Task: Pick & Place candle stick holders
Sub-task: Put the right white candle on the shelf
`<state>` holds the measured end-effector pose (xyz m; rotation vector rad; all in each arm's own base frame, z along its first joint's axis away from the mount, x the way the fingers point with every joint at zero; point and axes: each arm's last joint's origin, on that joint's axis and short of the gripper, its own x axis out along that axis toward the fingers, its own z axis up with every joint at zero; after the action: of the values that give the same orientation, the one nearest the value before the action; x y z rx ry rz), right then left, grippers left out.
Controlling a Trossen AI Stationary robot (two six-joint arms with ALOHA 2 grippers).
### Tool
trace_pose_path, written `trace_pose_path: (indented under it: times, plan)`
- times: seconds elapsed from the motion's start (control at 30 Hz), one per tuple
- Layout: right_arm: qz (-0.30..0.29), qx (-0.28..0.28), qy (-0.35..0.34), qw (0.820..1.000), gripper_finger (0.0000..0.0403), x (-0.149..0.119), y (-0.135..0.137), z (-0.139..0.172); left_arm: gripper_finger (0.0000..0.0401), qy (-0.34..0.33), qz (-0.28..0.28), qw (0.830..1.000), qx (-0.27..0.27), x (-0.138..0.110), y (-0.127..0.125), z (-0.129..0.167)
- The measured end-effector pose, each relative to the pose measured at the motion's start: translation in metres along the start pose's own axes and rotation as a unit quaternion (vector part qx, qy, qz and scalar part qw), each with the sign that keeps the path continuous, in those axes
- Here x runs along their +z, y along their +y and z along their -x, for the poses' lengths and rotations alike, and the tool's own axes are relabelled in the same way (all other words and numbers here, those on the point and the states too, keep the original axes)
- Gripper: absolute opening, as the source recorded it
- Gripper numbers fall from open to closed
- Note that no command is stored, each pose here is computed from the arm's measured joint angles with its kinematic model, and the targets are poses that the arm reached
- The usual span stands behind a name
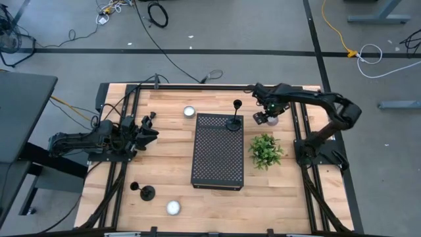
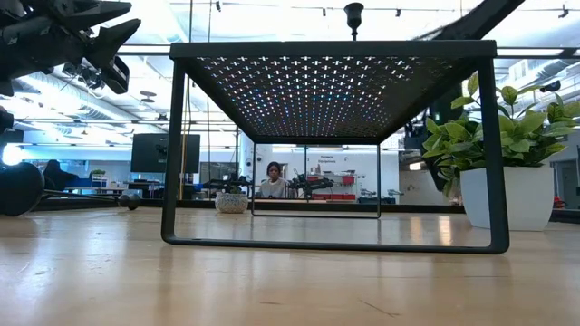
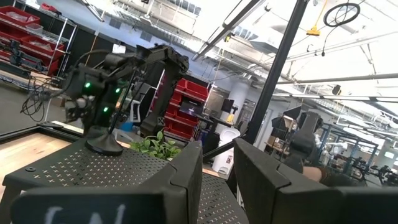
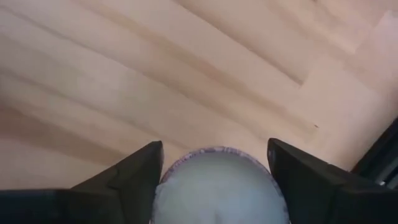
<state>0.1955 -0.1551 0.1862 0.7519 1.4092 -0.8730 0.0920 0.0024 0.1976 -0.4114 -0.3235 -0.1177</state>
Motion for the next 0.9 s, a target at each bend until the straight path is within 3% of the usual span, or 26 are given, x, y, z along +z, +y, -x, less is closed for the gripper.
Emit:
trace_pose_path:
  times: [0.57,0.9]
  plan:
    - [0.01,0.042,-0.063,0.997,0.0224,-0.03,0.013,0.109,0.0094,0.0,0.009,1.0,0.0,0.0,0.0,0.0]
    - [0.052,0.037,-0.036,0.997,0.0155,-0.048,0.03,0.112,0.0094,0.004,0.009,1.0,-0.008,0.0,0.0,0.0]
